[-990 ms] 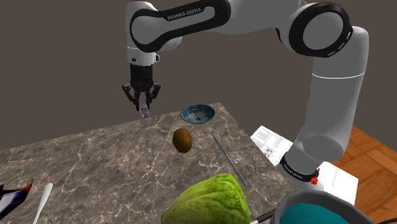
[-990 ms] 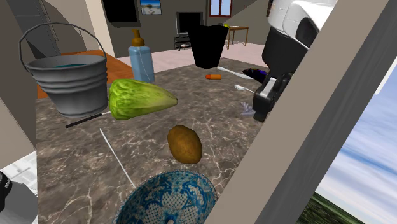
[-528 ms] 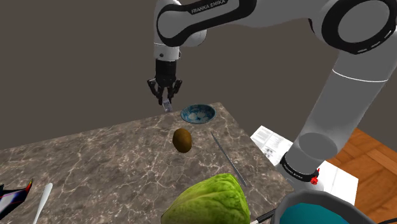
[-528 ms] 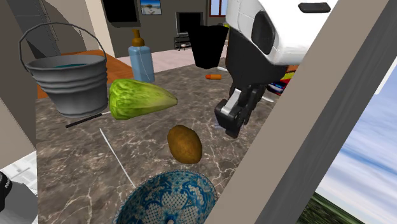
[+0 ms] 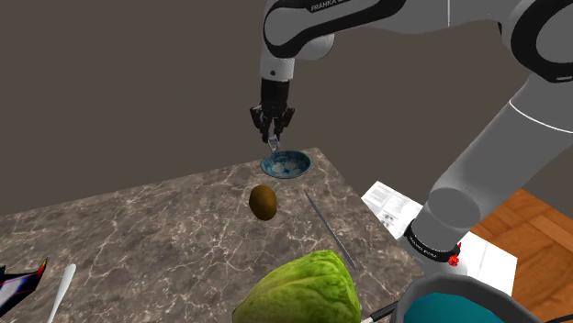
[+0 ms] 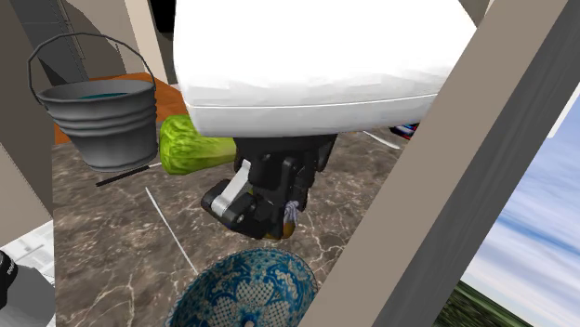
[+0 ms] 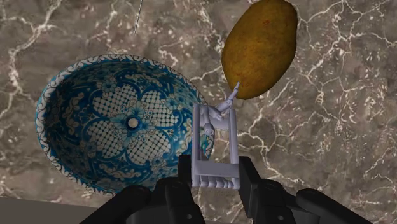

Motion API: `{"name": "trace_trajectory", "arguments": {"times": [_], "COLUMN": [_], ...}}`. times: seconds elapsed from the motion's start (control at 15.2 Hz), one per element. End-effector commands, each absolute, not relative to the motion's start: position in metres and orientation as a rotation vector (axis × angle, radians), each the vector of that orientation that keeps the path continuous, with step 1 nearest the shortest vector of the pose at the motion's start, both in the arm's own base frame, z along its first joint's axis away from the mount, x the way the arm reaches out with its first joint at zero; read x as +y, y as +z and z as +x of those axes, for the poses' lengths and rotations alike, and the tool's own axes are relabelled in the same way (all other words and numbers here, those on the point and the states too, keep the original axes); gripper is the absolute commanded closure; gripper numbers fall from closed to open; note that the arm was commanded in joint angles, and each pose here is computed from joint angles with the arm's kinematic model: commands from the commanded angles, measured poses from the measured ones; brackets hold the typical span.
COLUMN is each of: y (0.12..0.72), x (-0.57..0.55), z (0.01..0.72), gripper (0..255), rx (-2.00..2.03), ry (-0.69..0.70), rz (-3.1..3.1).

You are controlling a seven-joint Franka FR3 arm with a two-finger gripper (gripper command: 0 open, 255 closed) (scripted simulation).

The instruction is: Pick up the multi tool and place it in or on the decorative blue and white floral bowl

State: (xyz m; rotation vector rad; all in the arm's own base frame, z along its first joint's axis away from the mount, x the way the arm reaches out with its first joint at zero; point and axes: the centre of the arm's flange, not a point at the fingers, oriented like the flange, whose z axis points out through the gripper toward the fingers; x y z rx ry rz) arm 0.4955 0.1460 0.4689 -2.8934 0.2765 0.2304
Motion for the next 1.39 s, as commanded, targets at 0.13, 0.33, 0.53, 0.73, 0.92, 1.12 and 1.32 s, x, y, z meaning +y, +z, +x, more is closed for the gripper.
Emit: {"name": "trace_trajectory", "arguments": {"times": [0.13,0.33,0.53,0.73,0.92,1.12,1.32], "y": [0.455,0.44,0.424,0.408,0.392,0.383,0.383], "x": [0.09,0.09,0.09,0.09,0.09,0.09,0.09], "z": [0.491,0.491,0.491,0.491,0.491,0.491,0.491], "gripper": [255,255,255,255,255,255,255], "rx": [0.336,0.336,0.336,0.336,0.336,0.336,0.336], "ry": [0.217,0.217,0.217,0.217,0.217,0.217,0.217], "rz": [-2.884,-2.884,-2.884,-2.884,-2.884,-2.884,-2.884]}}
